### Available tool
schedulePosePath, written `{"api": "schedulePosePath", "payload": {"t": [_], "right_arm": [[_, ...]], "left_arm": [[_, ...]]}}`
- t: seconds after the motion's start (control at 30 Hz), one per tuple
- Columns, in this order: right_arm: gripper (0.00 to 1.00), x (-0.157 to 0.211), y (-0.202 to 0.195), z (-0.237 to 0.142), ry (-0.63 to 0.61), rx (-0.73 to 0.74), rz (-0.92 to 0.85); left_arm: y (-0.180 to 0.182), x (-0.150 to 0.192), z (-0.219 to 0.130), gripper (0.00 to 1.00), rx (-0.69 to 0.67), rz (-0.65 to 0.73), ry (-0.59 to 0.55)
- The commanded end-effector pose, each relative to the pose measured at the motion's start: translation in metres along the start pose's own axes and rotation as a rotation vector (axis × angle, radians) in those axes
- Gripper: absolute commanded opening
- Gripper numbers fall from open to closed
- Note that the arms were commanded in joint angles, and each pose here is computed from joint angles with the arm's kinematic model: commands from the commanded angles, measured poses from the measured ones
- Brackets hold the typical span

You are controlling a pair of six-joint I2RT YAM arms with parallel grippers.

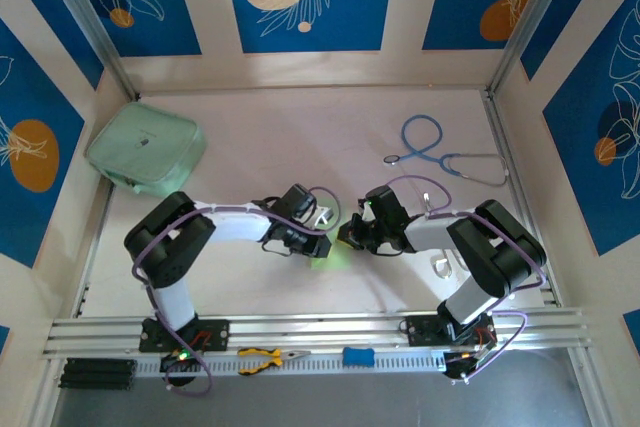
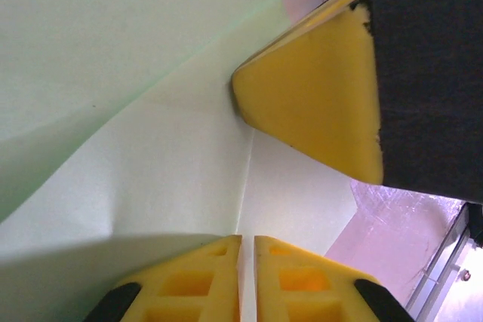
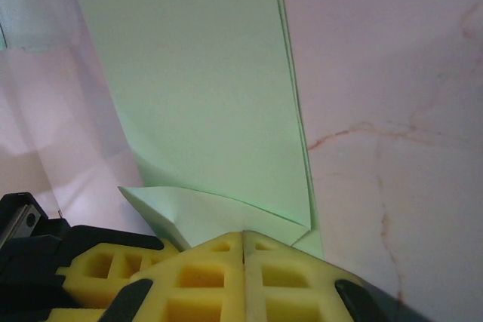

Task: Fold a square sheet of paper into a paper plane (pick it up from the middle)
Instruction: Fold the triangle a second time at the center of the table.

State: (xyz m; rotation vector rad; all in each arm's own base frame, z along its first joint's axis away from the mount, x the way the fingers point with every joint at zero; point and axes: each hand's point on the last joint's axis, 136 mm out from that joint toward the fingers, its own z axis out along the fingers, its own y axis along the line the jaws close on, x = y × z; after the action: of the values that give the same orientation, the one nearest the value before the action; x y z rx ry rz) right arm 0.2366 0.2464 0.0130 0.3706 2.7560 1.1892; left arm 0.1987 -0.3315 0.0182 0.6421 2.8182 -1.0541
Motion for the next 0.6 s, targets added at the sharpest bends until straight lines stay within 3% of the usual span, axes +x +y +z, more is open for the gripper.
{"api": "schedulePosePath", "payload": {"t": [0.0, 0.57], "right_arm": [[0.00, 0.010, -0.043, 0.001, 0.022, 0.144, 0.068], [0.00, 0.009, -0.044, -0.001, 0.018, 0.148, 0.071]], "left_arm": [[0.021, 0.032, -0.003, 0.14, -0.063, -0.056, 0.079], [0.021, 0.045, -0.019, 0.13, -0.081, -0.044, 0.082]]}}
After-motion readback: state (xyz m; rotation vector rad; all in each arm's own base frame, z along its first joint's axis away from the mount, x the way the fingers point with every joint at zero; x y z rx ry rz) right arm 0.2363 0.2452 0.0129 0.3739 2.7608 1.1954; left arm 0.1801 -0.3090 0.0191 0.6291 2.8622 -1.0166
